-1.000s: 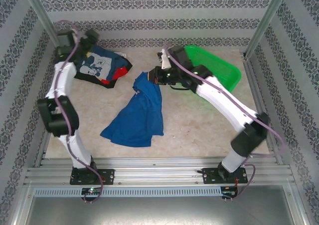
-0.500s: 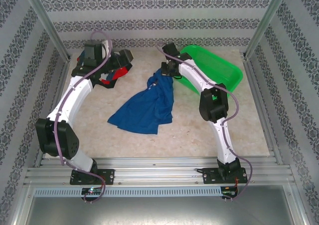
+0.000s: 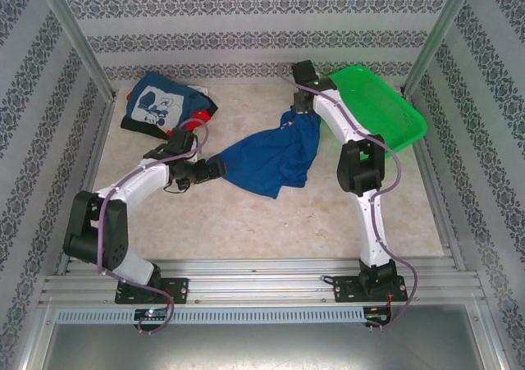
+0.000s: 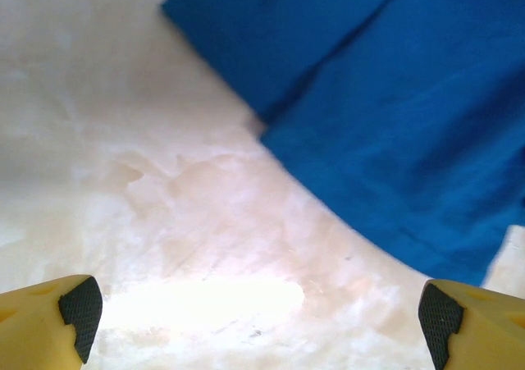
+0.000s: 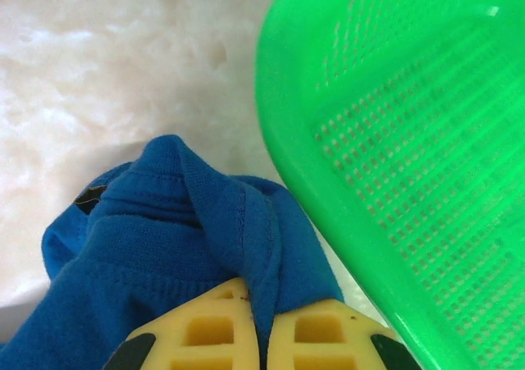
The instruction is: Fold and stack the t-shirts
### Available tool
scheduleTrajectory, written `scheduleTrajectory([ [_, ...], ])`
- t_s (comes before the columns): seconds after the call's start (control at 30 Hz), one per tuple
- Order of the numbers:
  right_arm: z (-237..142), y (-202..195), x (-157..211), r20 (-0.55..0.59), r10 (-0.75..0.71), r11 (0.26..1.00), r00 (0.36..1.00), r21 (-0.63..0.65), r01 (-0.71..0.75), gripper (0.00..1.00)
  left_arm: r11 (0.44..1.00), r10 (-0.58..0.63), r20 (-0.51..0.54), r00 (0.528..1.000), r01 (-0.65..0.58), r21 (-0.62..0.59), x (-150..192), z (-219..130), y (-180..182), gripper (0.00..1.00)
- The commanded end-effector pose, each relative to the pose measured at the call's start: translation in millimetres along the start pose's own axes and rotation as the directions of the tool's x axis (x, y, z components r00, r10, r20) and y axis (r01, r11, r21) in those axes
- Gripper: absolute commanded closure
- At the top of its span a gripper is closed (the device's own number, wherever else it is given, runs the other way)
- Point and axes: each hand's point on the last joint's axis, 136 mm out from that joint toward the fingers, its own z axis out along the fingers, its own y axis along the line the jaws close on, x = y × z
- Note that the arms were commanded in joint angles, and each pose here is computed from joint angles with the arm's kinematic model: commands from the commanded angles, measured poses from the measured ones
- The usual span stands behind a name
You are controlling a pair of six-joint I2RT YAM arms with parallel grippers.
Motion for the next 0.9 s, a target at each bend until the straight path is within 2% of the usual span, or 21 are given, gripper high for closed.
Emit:
scheduleTrajectory([
  [0.0, 4, -6, 7, -0.031, -0.13, 0.98, 0.991, 0.147, 0.133, 0.98, 0.998, 0.054, 0.04, 0.998, -0.055, 0.007, -14, 4, -13, 0.0],
  [0.13, 14, -44, 27, -0.119, -0.031, 0.977, 0.992, 0.207, 0.055, 0.99, 0.994, 0.089, 0.06, 0.994, -0.092, 0.057, -28, 5, -35, 0.0],
  [0.23, 9, -61, 21, -0.085, -0.02, 0.972, 0.996, 0.233, 0.039, 0.98, 0.989, 0.115, 0.065, 0.991, -0.121, 0.082, -35, 10, -50, 0.0],
  [0.37, 4, -64, 9, -0.05, -0.052, 0.97, 0.997, 0.234, 0.062, 0.97, 0.988, 0.144, 0.029, 0.989, -0.145, 0.061, -38, 34, -58, 0.0],
  [0.43, 4, -48, 8, -0.058, -0.074, 0.984, 0.996, 0.16, 0.082, 0.95, 0.987, 0.152, 0.008, 0.988, -0.153, 0.048, -40, 48, -61, 0.0],
  [0.5, 1, -20, 10, -0.053, -0.104, 0.993, 0.993, 0.048, 0.107, 0.85, 0.987, 0.16, -0.013, 0.987, -0.16, -0.002, -42, 62, -58, 0.0],
  [0.57, -6, 21, 12, -0.041, -0.124, 0.984, 0.991, -0.135, 0.117, 0.7, 0.987, 0.152, -0.034, 0.988, -0.153, -0.048, -47, 75, -53, 0.0],
  [0.67, -26, 55, 9, -0.034, -0.104, 0.958, 0.994, -0.272, 0.091, 0.49, 0.982, 0.167, -0.044, 0.985, -0.171, -0.085, -53, 89, -56, 0.03],
  [0.8, -56, 57, -1, -0.047, -0.016, 0.932, 0.999, -0.361, -0.002, 0.33, 0.968, 0.196, -0.121, 0.973, -0.211, -0.135, -45, 106, -56, 0.2],
  [0.87, -76, 54, -4, -0.034, 0.017, 0.907, 0.999, -0.42, -0.03, 0.22, 0.967, 0.196, -0.156, 0.968, -0.217, -0.13, -38, 116, -58, 0.32],
])
